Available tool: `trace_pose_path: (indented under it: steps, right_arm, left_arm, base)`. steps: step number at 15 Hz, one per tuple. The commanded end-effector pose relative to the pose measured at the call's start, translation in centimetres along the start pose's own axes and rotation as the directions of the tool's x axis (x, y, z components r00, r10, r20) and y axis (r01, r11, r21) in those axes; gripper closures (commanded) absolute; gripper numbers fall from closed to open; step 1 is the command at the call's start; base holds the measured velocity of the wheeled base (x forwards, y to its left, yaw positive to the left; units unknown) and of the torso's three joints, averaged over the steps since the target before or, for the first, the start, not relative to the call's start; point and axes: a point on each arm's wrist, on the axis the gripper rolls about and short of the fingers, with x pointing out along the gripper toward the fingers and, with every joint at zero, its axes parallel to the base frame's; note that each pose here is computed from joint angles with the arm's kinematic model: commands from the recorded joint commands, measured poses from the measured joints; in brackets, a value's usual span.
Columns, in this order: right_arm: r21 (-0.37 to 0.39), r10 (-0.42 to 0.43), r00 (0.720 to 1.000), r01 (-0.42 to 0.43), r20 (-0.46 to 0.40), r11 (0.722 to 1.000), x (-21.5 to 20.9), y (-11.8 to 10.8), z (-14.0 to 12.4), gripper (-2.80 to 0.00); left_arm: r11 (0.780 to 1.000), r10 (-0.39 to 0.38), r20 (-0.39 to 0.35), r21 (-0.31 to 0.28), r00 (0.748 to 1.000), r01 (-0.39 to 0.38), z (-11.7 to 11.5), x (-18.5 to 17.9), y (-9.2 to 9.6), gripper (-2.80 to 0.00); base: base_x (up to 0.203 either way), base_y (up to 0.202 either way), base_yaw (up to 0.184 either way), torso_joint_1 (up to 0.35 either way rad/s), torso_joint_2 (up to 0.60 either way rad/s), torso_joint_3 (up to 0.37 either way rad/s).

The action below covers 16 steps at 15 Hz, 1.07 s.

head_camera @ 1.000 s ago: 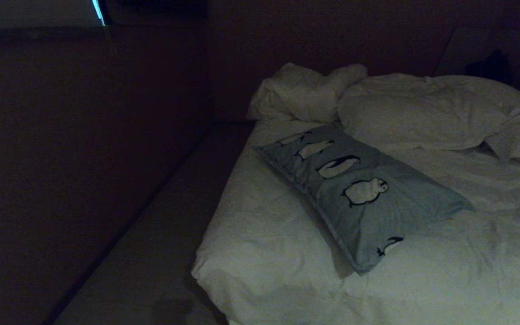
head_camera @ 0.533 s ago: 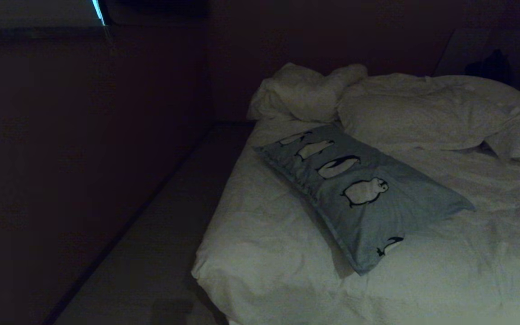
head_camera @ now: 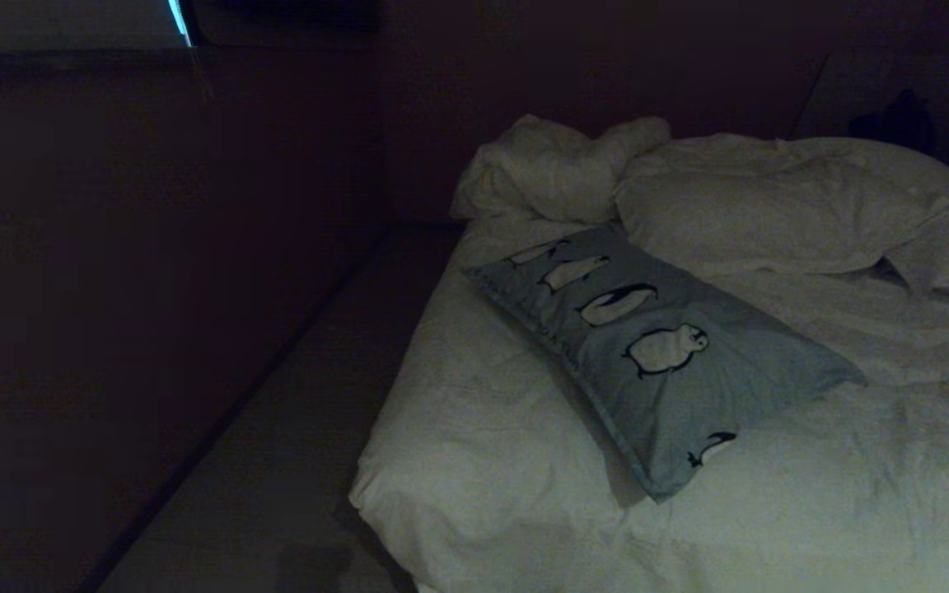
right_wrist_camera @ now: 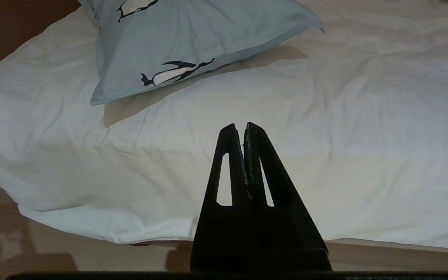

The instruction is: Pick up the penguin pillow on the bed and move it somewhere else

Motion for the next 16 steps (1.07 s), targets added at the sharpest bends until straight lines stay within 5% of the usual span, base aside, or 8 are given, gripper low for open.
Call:
trace_pose_path:
  steps: [1, 16]
  right_arm:
    - [0.000, -0.002, 1.000, 0.002, 0.002, 1.000, -0.01, 0.00, -0.01, 0.00]
    - [0.000, 0.000, 1.000, 0.000, 0.002, 1.000, 0.00, 0.00, 0.01, 0.00]
  left_arm:
    - [1.000, -0.001, -0.001, 0.000, 1.000, 0.001, -0.05, 0.00, 0.00, 0.00]
    - [1.000, 0.000, 0.000, 0.000, 1.000, 0.000, -0.05, 0.00, -0.01, 0.00]
  base:
    - [0.000, 0.000, 0.000, 0.000, 0.00, 0.000]
    - [0.000, 0.000, 0.000, 0.000, 0.00, 0.000]
